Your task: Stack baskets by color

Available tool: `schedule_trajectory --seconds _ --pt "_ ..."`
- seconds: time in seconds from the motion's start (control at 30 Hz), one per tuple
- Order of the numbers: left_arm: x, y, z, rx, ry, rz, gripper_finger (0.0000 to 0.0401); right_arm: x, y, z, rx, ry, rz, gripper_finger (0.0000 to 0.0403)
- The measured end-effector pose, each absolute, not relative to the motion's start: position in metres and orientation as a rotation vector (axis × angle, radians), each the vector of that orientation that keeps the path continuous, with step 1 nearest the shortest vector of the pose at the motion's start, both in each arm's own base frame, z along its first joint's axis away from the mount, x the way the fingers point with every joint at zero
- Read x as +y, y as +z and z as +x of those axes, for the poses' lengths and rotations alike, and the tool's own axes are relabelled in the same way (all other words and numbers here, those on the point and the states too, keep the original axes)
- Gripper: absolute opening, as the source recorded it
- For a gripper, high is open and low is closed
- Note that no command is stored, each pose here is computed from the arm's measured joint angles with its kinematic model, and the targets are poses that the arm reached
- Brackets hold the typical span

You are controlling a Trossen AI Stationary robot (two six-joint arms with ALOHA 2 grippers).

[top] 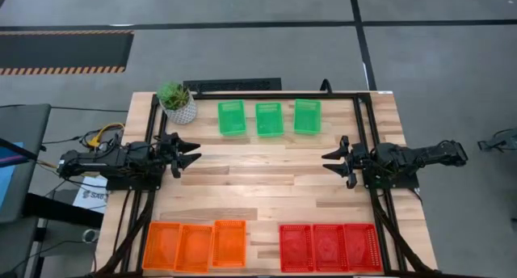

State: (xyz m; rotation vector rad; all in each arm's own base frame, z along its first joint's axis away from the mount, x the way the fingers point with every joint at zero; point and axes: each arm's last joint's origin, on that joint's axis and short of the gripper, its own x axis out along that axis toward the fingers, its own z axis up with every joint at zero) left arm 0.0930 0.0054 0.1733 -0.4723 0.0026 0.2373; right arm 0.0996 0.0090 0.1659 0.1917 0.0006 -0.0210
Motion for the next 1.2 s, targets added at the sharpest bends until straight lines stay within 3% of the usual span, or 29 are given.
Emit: schedule_trajectory --seconds 0.43,0.63,0.83,1.2 --pt "0.0062 0.1738 0.0926 0.014 0.260 -0.352 0.0224 0.0073 0.1660 0.0996 -0.004 -0.060 0.182 0.0175" --pt "0.0062 0.1738 0.0926 0.003 0.262 -0.441 0.0224 0.0025 0.1665 0.0997 -0.016 -0.132 0.197 0.0175" --pt "0.0066 0.1745 0.0925 -0.044 0.274 -0.700 0.0224 0.0028 0.1726 0.0994 -0.095 -0.106 0.527 0.0175" --pt "0.0148 0.1758 0.0889 -0.276 0.540 -1.038 0.0224 0.0019 0.1738 0.0991 -0.118 -0.098 0.901 0.0175"
